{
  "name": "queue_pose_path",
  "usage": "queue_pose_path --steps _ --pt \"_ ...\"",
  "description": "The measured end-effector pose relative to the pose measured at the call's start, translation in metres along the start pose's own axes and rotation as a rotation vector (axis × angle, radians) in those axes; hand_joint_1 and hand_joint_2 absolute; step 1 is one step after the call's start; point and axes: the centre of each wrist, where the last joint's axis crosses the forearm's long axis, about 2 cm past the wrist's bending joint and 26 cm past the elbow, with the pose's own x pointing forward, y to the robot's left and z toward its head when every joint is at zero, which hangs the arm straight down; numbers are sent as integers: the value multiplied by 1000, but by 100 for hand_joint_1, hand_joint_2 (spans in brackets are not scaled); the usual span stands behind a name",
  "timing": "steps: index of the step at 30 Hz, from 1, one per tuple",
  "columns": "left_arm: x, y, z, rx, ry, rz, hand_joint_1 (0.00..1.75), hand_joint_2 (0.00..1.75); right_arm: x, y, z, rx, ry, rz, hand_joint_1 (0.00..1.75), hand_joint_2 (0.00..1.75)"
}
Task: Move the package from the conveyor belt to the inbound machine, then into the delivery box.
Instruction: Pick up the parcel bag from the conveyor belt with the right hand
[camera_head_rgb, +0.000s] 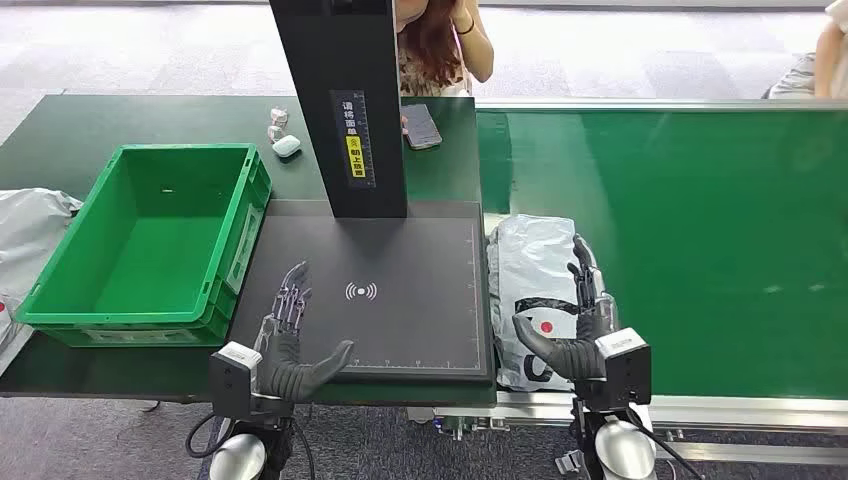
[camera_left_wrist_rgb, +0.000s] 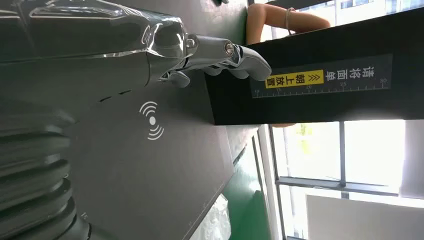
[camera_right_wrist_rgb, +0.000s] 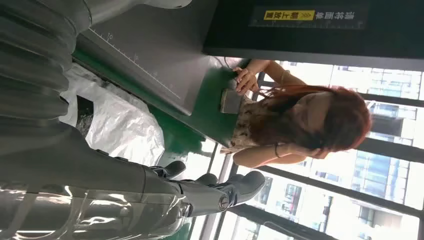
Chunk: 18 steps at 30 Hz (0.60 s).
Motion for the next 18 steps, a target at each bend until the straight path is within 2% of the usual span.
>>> queue_pose_path --steps 3,6,11,15,18 --pt "0 0 0 -2 -2 0 0 175 -5 -4 -1 -34 92 12 0 175" --pt "0 0 0 -6 -2 -1 0 175 -21 -16 -4 -83 244 48 0 175" --pt "-1 0 0 -8 0 -1 0 175 -48 -39 -10 -168 395 114 0 175" --pt "-2 -1 2 -9 6 -2 0 175 -68 -56 -8 -233 490 130 0 0" --pt "-3 -1 2 -9 11 -3 0 175 -79 -63 -4 -244 548 130 0 0"
